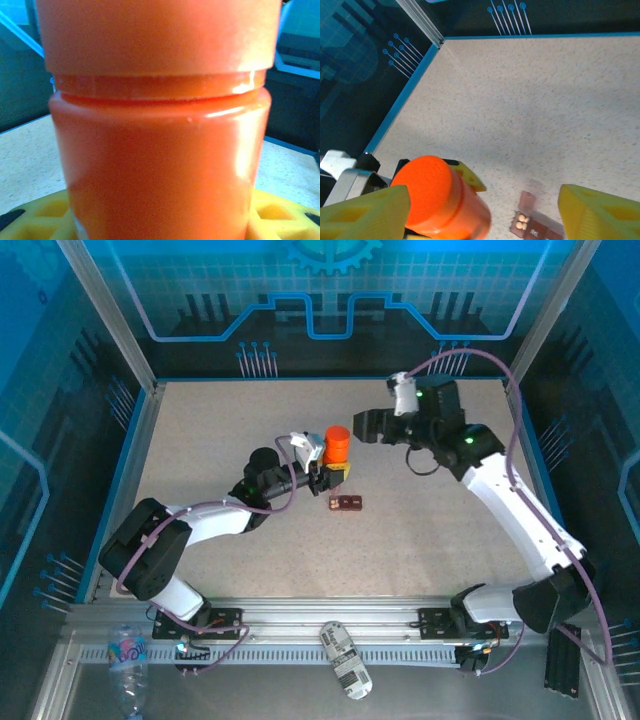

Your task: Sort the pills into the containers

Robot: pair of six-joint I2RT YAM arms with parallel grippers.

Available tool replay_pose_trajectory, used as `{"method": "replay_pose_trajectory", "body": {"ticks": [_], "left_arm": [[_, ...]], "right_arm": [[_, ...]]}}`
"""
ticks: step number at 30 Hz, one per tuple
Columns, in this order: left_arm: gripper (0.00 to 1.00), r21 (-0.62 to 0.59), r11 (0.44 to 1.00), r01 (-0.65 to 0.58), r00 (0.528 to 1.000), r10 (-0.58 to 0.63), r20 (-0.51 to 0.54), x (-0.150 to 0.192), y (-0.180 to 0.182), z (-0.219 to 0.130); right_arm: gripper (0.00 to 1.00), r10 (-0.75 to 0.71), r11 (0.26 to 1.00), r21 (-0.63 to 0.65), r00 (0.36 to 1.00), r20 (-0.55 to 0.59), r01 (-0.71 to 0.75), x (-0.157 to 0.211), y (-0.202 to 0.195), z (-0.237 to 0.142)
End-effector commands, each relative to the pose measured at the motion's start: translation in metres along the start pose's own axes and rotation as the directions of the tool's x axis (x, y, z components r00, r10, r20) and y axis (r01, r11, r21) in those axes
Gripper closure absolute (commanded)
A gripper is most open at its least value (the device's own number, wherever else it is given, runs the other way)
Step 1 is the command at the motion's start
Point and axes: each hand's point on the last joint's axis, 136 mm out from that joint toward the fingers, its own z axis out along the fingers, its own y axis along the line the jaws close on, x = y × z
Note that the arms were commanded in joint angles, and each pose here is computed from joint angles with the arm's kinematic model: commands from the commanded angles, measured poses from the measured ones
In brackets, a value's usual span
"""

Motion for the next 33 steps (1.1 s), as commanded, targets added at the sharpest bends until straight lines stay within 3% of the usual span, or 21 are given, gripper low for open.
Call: {"method": "replay_pose_trajectory", "body": {"ticks": [1,7,17,33], "left_arm": [[1.00,0.123,0.992,-0.036,0.996,0.025,0.089,-0.040,-0.019,-0.004],[1.00,0.214,0.977,0.014,0.997,-0.029,0.066,-0.041,-0.026,-0.008],[1.00,0.303,0.949,0.082,0.996,-0.091,0.017,-0.038,-0.034,-0.007],[1.00,0.324,0.941,0.099,0.995,-0.103,-0.005,-0.038,-0.036,-0.007]], "right_arm": [[0.19,-0.070,0.995,-0.079,0.997,-0.036,0.067,0.001,0.010,-0.020],[0.18,-0.117,0.990,-0.086,0.989,-0.089,0.110,0.006,0.003,-0.020],[0.18,-0.261,0.954,-0.208,0.937,-0.233,0.215,0.028,0.032,-0.003],[0.18,-0.315,0.932,-0.268,0.912,-0.262,0.244,0.039,0.060,0.018]]}}
